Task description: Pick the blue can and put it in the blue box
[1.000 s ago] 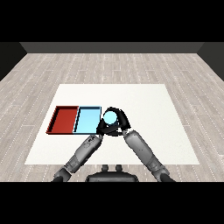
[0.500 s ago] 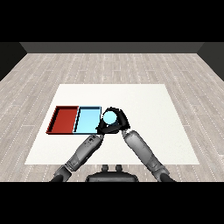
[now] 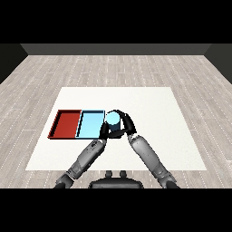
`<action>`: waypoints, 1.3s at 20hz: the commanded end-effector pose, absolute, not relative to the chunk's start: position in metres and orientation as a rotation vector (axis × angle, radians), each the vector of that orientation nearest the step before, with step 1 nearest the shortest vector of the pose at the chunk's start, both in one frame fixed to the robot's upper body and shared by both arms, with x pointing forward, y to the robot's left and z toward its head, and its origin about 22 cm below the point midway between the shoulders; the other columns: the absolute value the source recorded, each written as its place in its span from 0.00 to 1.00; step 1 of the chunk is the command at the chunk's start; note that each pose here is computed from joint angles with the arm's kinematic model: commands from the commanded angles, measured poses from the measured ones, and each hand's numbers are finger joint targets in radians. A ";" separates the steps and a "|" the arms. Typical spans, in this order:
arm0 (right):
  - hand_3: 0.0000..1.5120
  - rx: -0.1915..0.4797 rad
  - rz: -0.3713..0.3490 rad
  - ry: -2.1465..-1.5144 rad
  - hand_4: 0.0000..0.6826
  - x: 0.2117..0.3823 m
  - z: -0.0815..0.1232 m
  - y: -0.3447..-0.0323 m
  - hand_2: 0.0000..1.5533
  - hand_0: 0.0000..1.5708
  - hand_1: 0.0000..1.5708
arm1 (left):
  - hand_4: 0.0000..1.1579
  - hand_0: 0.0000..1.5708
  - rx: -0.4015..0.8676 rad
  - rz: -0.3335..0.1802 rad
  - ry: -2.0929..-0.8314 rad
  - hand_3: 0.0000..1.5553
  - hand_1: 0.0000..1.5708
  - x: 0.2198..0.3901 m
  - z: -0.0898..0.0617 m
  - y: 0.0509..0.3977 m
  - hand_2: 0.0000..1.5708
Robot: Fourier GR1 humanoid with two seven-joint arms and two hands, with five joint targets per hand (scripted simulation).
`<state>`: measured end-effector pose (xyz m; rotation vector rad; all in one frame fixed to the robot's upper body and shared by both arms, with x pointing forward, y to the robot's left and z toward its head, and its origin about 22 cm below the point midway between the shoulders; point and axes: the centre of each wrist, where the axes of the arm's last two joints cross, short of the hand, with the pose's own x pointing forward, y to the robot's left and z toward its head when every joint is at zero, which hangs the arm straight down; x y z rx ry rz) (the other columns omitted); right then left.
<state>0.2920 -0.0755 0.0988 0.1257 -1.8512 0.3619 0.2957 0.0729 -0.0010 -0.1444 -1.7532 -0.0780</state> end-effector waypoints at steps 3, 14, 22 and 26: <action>0.00 0.126 0.362 -1.836 0.00 0.295 0.091 -0.080 0.00 0.00 0.00 | 0.97 1.00 -0.155 -0.064 -1.785 0.96 1.00 0.303 0.010 0.067 1.00; 0.00 0.130 0.194 -1.850 0.00 0.303 0.114 -0.131 0.00 0.00 0.00 | 0.97 1.00 -0.057 -0.055 -1.803 0.96 1.00 0.307 -0.001 0.097 1.00; 0.00 0.080 0.082 -1.840 0.00 0.282 0.101 -0.159 0.00 0.00 0.00 | 0.97 1.00 0.148 -0.074 -1.733 0.95 1.00 0.320 0.006 0.147 1.00; 0.00 0.109 0.036 -1.820 0.00 0.278 0.072 -0.169 0.00 0.00 0.00 | 0.98 1.00 0.211 -0.070 -1.667 0.95 1.00 0.337 0.001 0.183 1.00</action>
